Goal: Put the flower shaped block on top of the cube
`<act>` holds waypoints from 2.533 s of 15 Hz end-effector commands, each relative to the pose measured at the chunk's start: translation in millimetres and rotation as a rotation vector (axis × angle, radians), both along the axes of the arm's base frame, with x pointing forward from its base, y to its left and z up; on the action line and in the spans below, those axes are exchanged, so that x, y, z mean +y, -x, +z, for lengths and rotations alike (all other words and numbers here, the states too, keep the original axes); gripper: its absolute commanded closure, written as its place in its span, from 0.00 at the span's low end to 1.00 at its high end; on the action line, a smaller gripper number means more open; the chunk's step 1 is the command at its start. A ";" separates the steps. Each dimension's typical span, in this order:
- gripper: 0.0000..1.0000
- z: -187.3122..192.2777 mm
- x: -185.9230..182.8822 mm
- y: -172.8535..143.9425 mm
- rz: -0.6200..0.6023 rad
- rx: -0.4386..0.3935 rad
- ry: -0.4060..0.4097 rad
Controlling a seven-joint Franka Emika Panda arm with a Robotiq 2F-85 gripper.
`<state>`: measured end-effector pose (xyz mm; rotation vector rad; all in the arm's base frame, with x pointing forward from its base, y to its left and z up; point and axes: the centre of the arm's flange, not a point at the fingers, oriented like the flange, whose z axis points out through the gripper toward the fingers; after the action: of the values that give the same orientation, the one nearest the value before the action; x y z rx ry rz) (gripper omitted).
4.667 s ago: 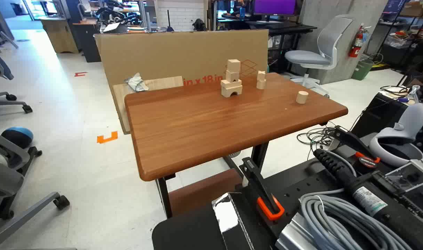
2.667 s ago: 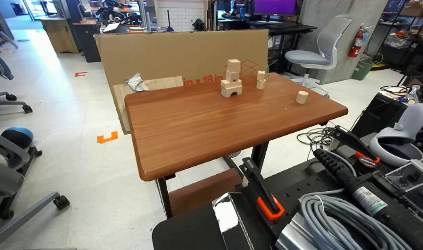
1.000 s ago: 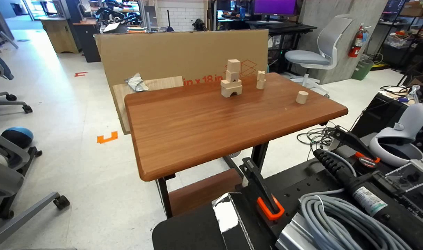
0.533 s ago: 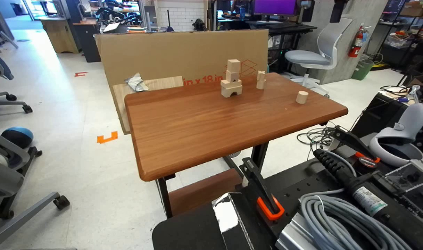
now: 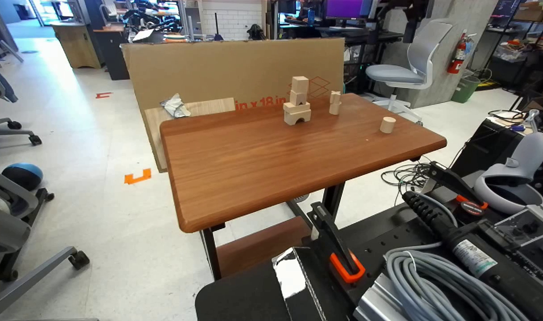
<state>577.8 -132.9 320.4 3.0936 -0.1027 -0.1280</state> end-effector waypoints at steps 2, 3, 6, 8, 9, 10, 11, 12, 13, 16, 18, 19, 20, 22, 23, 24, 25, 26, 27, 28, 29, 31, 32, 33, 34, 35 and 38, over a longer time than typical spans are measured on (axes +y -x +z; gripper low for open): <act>0.00 -30.1 -0.4 -32.6 -0.063 -0.036 -0.042; 0.00 -35.8 0.8 -34.6 -0.069 -0.032 -0.057; 0.00 -45.0 1.4 -37.4 -0.086 -0.039 -0.089; 0.00 -52.3 1.3 -41.9 -0.103 -0.047 -0.092; 0.00 -57.8 0.3 -45.8 -0.113 -0.044 -0.088; 0.00 -62.3 0.5 -49.5 -0.122 -0.040 -0.078; 0.00 -65.0 0.8 -51.4 -0.130 -0.046 -0.072; 0.00 -69.7 2.1 -54.2 -0.135 -0.047 -0.066; 0.00 -74.1 2.5 -57.0 -0.145 -0.051 -0.060; 0.00 -90.4 3.2 -70.6 -0.186 -0.047 -0.050; 0.00 -98.3 5.3 -76.5 -0.204 -0.050 -0.038; 0.00 -101.9 6.0 -79.0 -0.213 -0.051 -0.034; 0.00 -104.8 6.4 -82.1 -0.222 -0.051 -0.030; 0.00 -110.5 9.2 -87.4 -0.232 -0.050 -0.020; 0.00 -113.4 11.9 -89.4 -0.234 -0.054 -0.011; 0.00 -115.3 14.6 -91.6 -0.235 -0.058 -0.006; 0.00 -117.3 17.1 -93.2 -0.237 -0.062 -0.004; 0.00 -118.8 20.4 -95.1 -0.239 -0.073 -0.005; 0.00 -121.0 23.1 -97.1 -0.243 -0.082 -0.001; 0.00 -123.6 25.4 -99.1 -0.247 -0.088 0.004; 0.00 -125.2 27.2 -100.9 -0.250 -0.094 0.006; 0.28 -127.9 30.4 -102.7 -0.256 -0.098 0.008; 0.34 -129.0 32.1 -102.8 -0.257 -0.096 0.008; 0.44 -129.8 33.1 -102.8 -0.258 -0.094 0.008; 0.51 -130.3 34.0 -102.9 -0.258 -0.094 0.009; 0.58 -130.9 34.5 -103.1 -0.258 -0.094 0.010; 0.82 -130.9 35.2 -101.9 -0.263 -0.092 0.005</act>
<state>672.0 -99.4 190.4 3.0837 -0.5019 -0.0294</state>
